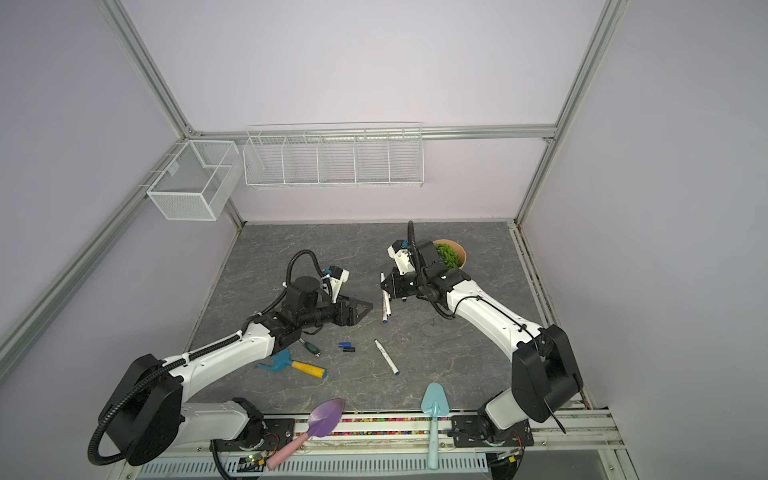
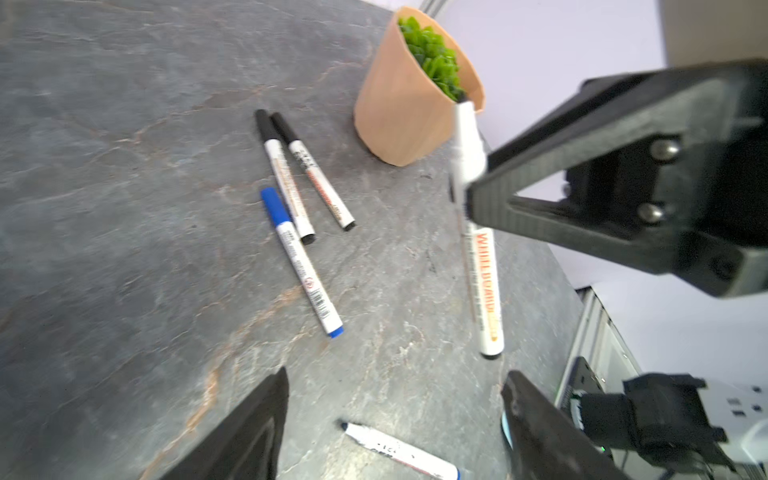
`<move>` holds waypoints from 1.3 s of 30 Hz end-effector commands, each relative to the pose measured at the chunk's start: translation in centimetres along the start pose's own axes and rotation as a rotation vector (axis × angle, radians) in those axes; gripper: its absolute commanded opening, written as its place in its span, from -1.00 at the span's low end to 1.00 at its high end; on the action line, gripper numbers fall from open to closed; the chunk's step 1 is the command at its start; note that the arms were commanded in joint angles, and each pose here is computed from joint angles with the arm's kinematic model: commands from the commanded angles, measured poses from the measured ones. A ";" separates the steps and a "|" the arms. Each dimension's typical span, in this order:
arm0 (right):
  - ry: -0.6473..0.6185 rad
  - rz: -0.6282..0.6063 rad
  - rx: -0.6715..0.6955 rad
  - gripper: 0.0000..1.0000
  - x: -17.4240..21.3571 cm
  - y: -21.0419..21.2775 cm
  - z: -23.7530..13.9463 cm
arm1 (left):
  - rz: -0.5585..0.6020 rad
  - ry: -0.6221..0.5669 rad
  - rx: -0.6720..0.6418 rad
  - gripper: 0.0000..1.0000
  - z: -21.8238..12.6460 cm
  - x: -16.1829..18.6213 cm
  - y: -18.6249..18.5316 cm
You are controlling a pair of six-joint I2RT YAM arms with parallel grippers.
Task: Insert the pens into the pen caps
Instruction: 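Raise the black-tipped marker toward the left gripper while the left gripper closes on it, then release the marker from the right gripper and move it over the loose caps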
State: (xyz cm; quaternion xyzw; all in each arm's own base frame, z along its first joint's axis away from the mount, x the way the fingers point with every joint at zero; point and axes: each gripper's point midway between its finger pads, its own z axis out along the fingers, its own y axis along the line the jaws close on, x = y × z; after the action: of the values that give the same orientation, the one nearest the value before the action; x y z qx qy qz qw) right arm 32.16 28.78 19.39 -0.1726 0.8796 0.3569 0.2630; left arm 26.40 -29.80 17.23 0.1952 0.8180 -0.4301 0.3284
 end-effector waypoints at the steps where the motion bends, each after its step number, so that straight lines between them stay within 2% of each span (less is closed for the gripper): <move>1: -0.035 0.007 -0.113 -0.81 -1.3 2.0 -0.2 | 0.086 -0.013 0.157 0.61 0.2 -2.0 -3.8; 8: -0.053 0.002 -0.181 -0.81 -1.9 3.3 -0.6 | 0.082 -0.047 0.158 0.47 2.1 -3.6 -3.9; 13: -0.069 0.001 -0.193 -0.82 -2.0 3.6 -1.0 | 0.072 -0.072 0.166 0.15 3.4 -5.0 -3.8; 16: -0.076 0.008 -0.194 -0.81 -2.1 3.5 -1.1 | 0.070 -0.070 0.181 -0.24 3.6 -5.1 -4.1; 18: -0.079 0.014 -0.187 -0.81 -2.1 3.2 -1.3 | 0.072 -0.066 0.187 -0.74 3.4 -5.0 -4.2; 20: -0.079 0.010 -0.178 -0.79 -2.0 3.1 -1.4 | 0.060 -0.056 0.165 -1.00 3.1 -4.7 -3.9; 22: -0.057 -0.011 -0.166 -0.60 -1.5 3.0 -1.5 | 0.021 -0.056 0.113 -1.00 2.7 -4.5 -2.6; 24: -0.005 -0.061 -0.131 -0.21 -0.2 2.8 -1.3 | -0.056 -0.092 0.051 -1.00 1.8 -4.6 -0.4; 26: 0.070 -0.143 -0.075 -0.08 2.0 2.5 -0.7 | -0.164 -0.176 -0.081 -1.00 0.2 -5.1 3.3; 29: 0.234 -0.272 0.012 -0.05 6.7 2.0 1.2 | -0.324 -0.328 -0.350 -1.00 -3.9 -5.1 9.9; 32: 0.384 -0.391 0.028 -0.04 11.5 2.7 3.4 | -0.368 -0.426 -0.608 -1.00 -8.0 -4.6 13.6; 36: 0.505 -0.556 0.106 -0.04 15.0 2.9 6.5 | -0.339 -0.494 -0.698 -1.00 -10.8 -5.1 13.9; 39: 0.549 -0.621 0.147 -0.03 15.7 2.5 8.4 | -0.328 -0.509 -0.713 -1.00 -11.5 -5.3 13.8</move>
State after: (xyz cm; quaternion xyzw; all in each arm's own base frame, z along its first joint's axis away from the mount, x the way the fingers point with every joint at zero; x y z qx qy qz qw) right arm 20.04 35.38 7.33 -0.4571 0.8581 0.2027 0.1164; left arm 34.15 -15.11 17.72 -0.1360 0.8338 -0.2481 0.4740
